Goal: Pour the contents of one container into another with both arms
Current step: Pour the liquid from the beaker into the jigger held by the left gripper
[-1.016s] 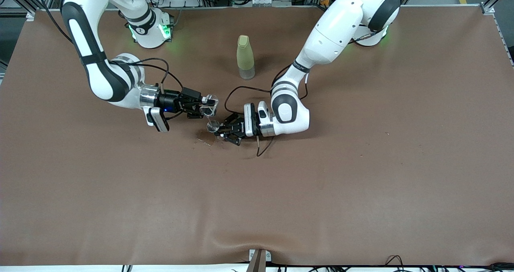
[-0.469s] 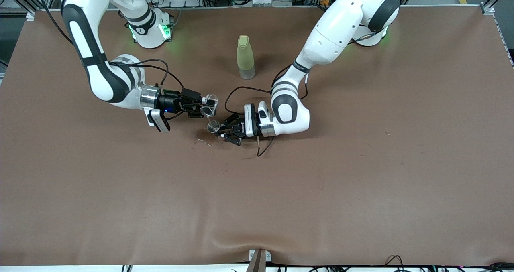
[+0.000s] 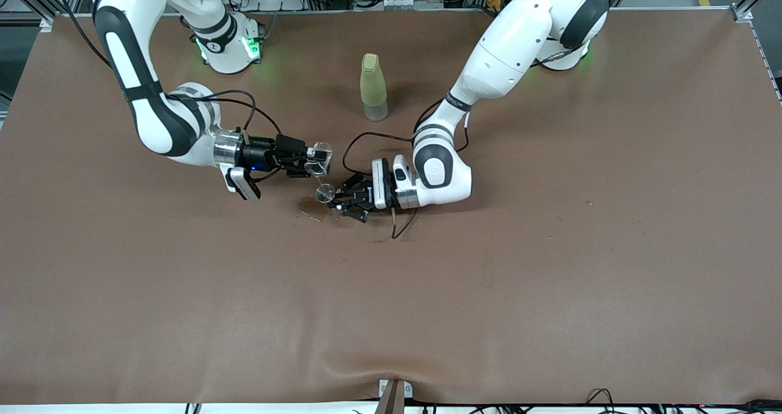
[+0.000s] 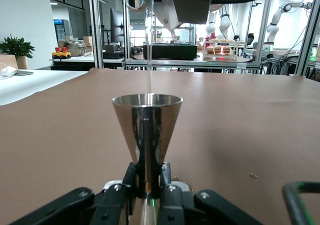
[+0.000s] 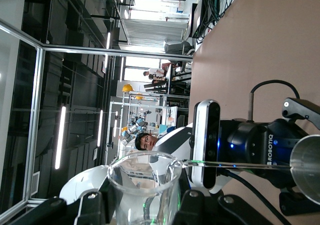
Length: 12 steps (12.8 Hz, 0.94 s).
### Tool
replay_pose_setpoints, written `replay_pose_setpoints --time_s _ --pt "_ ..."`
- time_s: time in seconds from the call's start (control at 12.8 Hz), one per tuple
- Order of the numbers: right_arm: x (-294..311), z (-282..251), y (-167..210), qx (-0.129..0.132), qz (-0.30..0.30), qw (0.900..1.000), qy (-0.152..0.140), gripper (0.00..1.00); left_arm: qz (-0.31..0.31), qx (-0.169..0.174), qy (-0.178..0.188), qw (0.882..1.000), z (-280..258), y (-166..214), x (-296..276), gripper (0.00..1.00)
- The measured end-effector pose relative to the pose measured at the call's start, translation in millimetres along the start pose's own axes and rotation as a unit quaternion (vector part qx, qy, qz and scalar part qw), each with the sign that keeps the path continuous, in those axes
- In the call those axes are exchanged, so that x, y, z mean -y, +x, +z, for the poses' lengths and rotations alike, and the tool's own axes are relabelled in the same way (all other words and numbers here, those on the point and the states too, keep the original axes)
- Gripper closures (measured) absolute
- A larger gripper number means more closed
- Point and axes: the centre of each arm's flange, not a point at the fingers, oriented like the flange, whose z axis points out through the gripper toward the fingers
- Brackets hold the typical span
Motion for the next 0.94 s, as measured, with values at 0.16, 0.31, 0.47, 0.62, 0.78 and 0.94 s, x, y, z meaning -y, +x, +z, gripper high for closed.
replay_pose_setpoints --time_s 0.16,0.31,0.47,0.62,0.78,0.94 --pt "0.0 -0.1 0.0 0.000 0.011 1.000 0.000 0.51 0.000 0.000 0.000 1.000 -0.2 -0.1 0.2 0.79" --pt "-0.1 0.0 0.0 0.000 0.022 1.000 0.000 0.51 0.000 0.000 0.000 1.000 -0.3 -0.4 0.3 0.79" --pt "-0.6 0.8 -1.0 0.004 0.034 0.999 0.008 0.51 0.000 0.001 0.000 1.000 -0.3 -0.5 0.3 0.79" --pt "-1.7 -0.2 -1.0 0.008 0.047 0.999 0.019 0.51 0.000 0.001 0.000 1.000 -0.4 -0.6 0.3 0.79" --pt "-3.0 -1.6 -0.5 0.007 0.051 0.998 0.020 0.51 0.000 0.001 0.000 1.000 -0.4 -0.8 0.3 0.79" --pt "-4.9 -1.6 -1.0 0.007 0.054 0.998 0.020 0.51 0.000 0.001 0.000 1.000 -0.4 -0.8 0.3 0.79"
